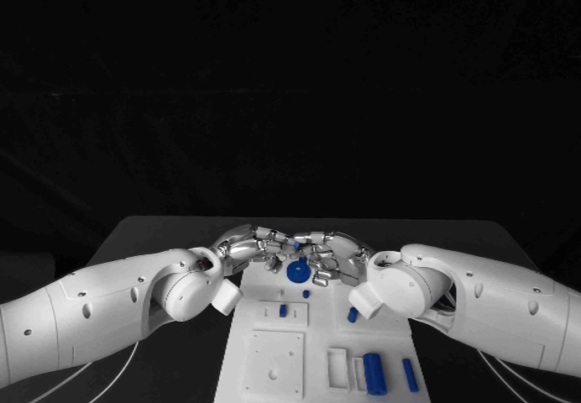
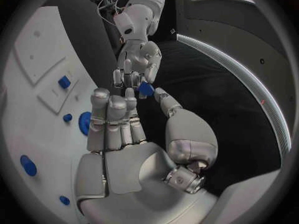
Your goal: Assemble the parts on the task board
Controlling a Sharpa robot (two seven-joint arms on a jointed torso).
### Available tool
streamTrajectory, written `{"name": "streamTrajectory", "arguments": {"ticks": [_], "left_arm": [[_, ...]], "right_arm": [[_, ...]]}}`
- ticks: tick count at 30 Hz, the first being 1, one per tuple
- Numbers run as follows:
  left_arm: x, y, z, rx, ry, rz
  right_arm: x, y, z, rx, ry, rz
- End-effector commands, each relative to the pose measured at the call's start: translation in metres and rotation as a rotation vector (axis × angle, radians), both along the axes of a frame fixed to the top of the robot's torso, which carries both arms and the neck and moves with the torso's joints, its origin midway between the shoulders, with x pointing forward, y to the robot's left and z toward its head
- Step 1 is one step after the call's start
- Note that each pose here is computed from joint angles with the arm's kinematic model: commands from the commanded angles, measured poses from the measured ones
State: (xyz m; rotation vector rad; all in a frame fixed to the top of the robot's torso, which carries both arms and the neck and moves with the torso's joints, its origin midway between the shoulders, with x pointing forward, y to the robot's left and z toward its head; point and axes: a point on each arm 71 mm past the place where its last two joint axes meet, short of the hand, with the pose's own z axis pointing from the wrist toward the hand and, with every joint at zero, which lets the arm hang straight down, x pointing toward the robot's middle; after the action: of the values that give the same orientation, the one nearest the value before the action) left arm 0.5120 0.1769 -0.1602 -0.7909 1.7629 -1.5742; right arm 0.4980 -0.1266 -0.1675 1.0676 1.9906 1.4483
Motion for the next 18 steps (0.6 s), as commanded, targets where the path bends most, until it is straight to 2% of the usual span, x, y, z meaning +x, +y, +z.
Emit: {"name": "streamTrajectory", "arguments": {"ticks": [1,18], "left_arm": [[-0.0003,-0.0011,0.0016,0.001,-0.021,-0.017],[0.0002,-0.0011,0.0015,0.03,-0.046,-0.024]], "right_arm": [[-0.0018,0.0027,0.0017,0.011,-0.016,0.034],[-0.0026,0.0043,0.003,0.024,-0.025,0.038]]}}
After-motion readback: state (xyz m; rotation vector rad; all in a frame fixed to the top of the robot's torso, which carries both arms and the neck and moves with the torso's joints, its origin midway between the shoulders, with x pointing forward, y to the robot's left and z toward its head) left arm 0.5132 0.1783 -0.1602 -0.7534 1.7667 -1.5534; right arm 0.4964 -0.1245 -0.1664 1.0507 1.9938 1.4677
